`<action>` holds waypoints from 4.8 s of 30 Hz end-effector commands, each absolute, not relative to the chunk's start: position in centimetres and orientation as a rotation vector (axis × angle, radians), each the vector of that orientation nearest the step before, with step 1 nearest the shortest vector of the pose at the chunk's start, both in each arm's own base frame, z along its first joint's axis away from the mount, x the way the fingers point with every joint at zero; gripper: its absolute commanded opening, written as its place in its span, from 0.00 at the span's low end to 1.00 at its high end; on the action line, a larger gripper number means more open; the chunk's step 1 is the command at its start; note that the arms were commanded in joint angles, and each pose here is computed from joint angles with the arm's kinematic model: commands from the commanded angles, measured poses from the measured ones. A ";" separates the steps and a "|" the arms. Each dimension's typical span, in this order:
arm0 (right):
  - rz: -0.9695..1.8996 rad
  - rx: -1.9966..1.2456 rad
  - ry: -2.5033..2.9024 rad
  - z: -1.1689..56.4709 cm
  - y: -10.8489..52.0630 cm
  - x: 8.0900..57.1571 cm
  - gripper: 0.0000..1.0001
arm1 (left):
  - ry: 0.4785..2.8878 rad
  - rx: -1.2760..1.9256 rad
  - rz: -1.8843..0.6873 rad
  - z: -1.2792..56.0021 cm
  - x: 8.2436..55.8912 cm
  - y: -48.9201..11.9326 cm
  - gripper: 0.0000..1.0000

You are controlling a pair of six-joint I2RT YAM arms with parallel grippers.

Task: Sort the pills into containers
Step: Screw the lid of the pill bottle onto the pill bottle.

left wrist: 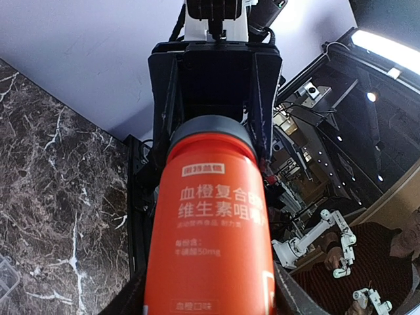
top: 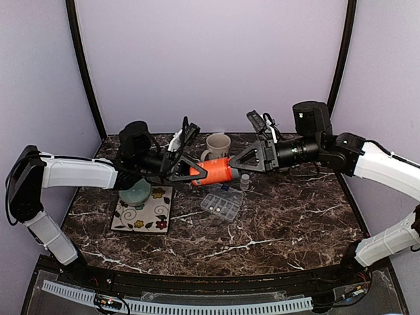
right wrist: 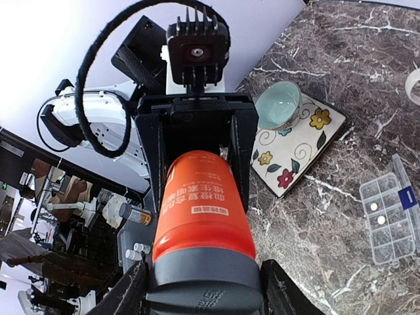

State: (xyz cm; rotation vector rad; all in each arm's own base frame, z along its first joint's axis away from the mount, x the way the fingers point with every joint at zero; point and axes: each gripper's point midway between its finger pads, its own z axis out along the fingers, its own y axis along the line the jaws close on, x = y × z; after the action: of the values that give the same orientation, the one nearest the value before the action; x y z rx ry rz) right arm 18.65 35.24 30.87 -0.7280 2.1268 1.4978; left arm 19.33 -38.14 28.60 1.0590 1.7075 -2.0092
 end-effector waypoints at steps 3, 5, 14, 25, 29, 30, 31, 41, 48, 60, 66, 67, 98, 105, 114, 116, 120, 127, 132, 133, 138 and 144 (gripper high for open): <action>1.539 -0.701 2.198 28.9 37.5 18.8 0.11 | 1.610 1.195 -1.874 31.5 16.3 -40.7 0.00; 1.545 -0.688 2.212 28.7 37.4 18.7 0.10 | 1.603 1.201 -1.856 31.7 16.2 -40.6 0.00; 1.680 -0.596 2.222 28.7 37.8 18.6 0.09 | 1.531 1.161 -1.800 33.0 16.3 -40.1 0.00; 1.767 -0.472 2.273 28.5 38.2 18.8 0.08 | 1.452 1.114 -1.738 34.3 16.6 -39.9 0.00; 1.817 -0.422 2.285 28.3 38.2 18.7 0.08 | 1.431 1.106 -1.715 34.8 16.8 -39.8 0.00; 1.833 -0.411 2.287 28.4 38.3 18.7 0.08 | 1.425 1.103 -1.710 34.9 16.8 -39.8 0.00; 1.842 -0.404 2.285 28.4 38.3 18.7 0.07 | 1.418 1.100 -1.707 35.1 16.9 -39.7 0.00; 1.932 -0.343 2.286 28.8 38.4 18.4 0.07 | 1.383 1.073 -1.682 35.6 16.9 -39.3 0.00; 1.926 -0.313 2.363 27.7 38.3 18.1 0.06 | 1.401 1.085 -1.622 35.7 17.3 -39.3 0.00; 1.913 -0.253 2.467 26.2 38.6 18.1 0.04 | 1.390 1.056 -1.368 36.7 18.3 -38.1 0.00; 1.906 -0.226 2.496 26.0 38.6 18.2 0.03 | 1.333 1.017 -1.232 37.7 18.4 -37.0 0.00; 1.905 -0.220 2.502 25.9 38.7 18.2 0.03 | 1.324 1.014 -1.218 37.8 18.3 -36.9 0.00; 1.867 -0.237 2.416 28.2 37.9 18.6 0.55 | 1.318 0.801 -1.180 37.8 18.7 -33.8 0.00; 1.833 -0.250 2.415 28.1 37.6 18.6 0.62 | 1.327 0.779 -1.206 37.8 19.0 -33.4 0.00; 1.798 -0.266 2.379 28.7 37.2 18.9 0.65 | 1.343 0.770 -1.232 37.3 19.1 -33.2 0.00; 1.782 -0.278 2.377 28.7 37.1 18.9 0.66 | 1.348 0.764 -1.234 37.2 19.2 -33.0 0.00; 1.726 -0.318 2.377 28.8 36.6 18.7 0.66 | 1.354 0.744 -1.231 37.1 19.6 -32.5 0.00; 1.410 -0.515 2.377 27.5 34.8 18.5 0.67 | 1.377 0.736 -1.314 37.1 19.9 -31.9 0.00; 1.130 -0.696 2.239 27.8 33.5 19.6 0.66 | 1.441 0.801 -1.456 36.4 19.5 -32.9 0.00; 1.095 -0.718 2.210 27.8 33.2 19.7 0.66 | 1.452 0.815 -1.487 36.3 19.4 -33.1 0.00; 1.021 -0.783 2.050 29.3 31.7 19.5 0.66 | 1.497 0.883 -1.642 35.7 18.7 -34.0 0.00; 1.018 -0.893 1.901 31.1 31.1 18.1 0.67 | 1.531 0.909 -1.802 35.2 18.4 -34.4 0.00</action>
State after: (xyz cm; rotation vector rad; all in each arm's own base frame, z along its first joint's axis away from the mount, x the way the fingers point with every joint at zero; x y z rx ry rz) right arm 18.65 31.12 29.64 -0.7868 2.0517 1.0578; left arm 19.97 -34.62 31.69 0.8309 1.6515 -1.6468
